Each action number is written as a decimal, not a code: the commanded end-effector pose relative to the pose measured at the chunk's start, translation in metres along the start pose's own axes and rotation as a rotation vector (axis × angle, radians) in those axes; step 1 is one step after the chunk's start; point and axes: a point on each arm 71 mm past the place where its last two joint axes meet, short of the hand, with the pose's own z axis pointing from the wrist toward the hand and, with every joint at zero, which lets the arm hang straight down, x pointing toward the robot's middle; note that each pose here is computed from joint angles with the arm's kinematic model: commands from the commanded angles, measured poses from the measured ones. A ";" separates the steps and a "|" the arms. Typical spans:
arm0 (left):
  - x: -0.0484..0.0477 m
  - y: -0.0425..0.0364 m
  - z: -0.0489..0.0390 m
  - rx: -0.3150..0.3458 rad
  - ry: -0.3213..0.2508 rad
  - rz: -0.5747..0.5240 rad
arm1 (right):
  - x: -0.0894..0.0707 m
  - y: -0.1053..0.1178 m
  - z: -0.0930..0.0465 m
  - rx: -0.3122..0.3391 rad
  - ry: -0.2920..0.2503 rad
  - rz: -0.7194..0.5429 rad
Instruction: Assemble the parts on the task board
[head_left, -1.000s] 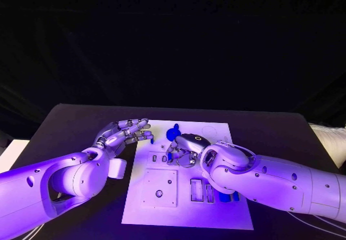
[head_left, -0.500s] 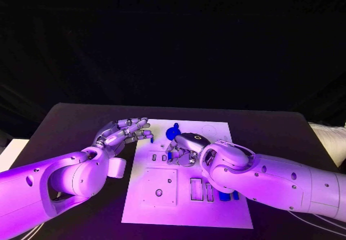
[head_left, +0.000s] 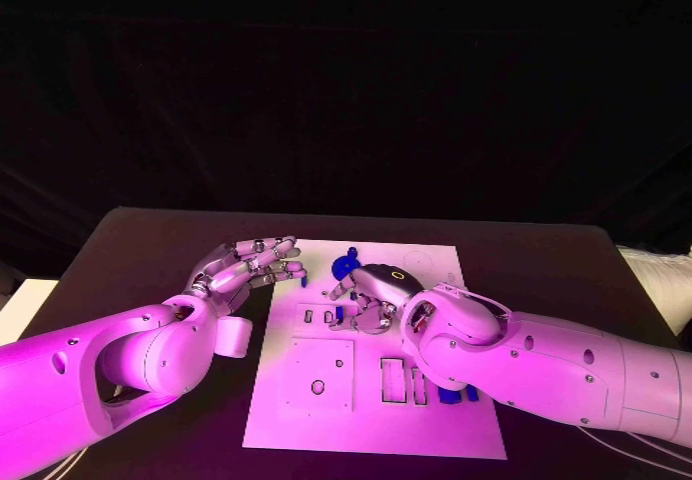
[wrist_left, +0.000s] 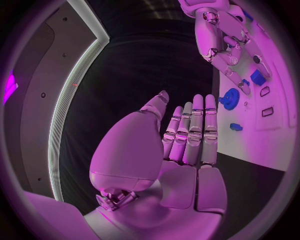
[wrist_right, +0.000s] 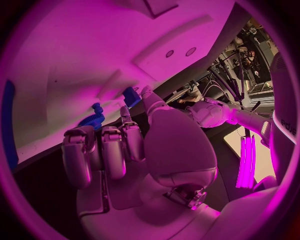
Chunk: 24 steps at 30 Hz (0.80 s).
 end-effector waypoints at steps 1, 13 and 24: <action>0.0021 -0.0006 0.0005 0.007 0.022 -0.012 | -0.009 0.008 -0.003 -0.094 -0.115 0.035; -0.0030 0.0031 0.0045 -0.030 0.041 0.058 | -0.038 -0.002 -0.029 -0.228 -0.151 0.228; 0.0016 0.0140 0.0225 -0.344 0.202 0.418 | -0.105 -0.057 -0.067 -0.018 -0.170 0.483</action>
